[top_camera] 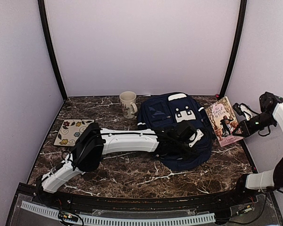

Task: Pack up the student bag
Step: Pick up the largest pocket of the bag from the student bag, then place the book in the largest pocket of the bag.

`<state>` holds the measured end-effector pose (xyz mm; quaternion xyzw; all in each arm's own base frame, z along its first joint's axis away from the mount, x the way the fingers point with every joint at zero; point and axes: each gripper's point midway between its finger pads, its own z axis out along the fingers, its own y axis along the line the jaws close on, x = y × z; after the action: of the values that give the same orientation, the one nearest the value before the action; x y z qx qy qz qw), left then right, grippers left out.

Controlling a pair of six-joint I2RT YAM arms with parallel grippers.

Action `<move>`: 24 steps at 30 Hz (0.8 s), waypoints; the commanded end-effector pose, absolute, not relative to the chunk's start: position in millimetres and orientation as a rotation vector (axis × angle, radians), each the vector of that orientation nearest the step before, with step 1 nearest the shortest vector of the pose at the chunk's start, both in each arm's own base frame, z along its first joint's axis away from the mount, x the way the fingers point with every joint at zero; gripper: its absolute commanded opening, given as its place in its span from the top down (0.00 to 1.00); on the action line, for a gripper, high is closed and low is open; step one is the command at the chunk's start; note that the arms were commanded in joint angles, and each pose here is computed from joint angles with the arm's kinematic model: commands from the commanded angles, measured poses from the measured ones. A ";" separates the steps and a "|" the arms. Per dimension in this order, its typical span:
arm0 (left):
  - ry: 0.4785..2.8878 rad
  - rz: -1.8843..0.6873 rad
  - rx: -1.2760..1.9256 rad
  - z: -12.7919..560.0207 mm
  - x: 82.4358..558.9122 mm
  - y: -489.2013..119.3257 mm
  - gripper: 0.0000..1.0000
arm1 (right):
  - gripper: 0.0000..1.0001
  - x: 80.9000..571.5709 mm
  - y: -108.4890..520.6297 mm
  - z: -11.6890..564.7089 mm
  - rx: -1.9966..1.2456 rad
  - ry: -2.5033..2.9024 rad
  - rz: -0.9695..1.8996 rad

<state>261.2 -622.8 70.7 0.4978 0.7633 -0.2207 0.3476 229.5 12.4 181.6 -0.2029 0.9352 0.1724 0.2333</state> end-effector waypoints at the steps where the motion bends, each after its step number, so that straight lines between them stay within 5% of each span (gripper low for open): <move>1: 1.896 -0.524 1.179 128.1 291.9 -620.0 1.00 | 1.00 234.0 14.7 191.3 -0.572 2.512 0.475; 10: 1.692 -0.511 0.956 252.3 320.0 -610.5 1.00 | 1.00 225.3 31.2 241.9 -0.716 2.381 0.481; 24: 1.621 -0.702 0.765 330.1 350.2 -572.7 1.00 | 1.00 178.6 85.9 233.9 -1.090 2.198 0.612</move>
<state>325.8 -600.6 217.5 0.3938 0.7394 -0.2431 0.4890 187.6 74.5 244.6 -0.3811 0.8458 0.2049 0.3120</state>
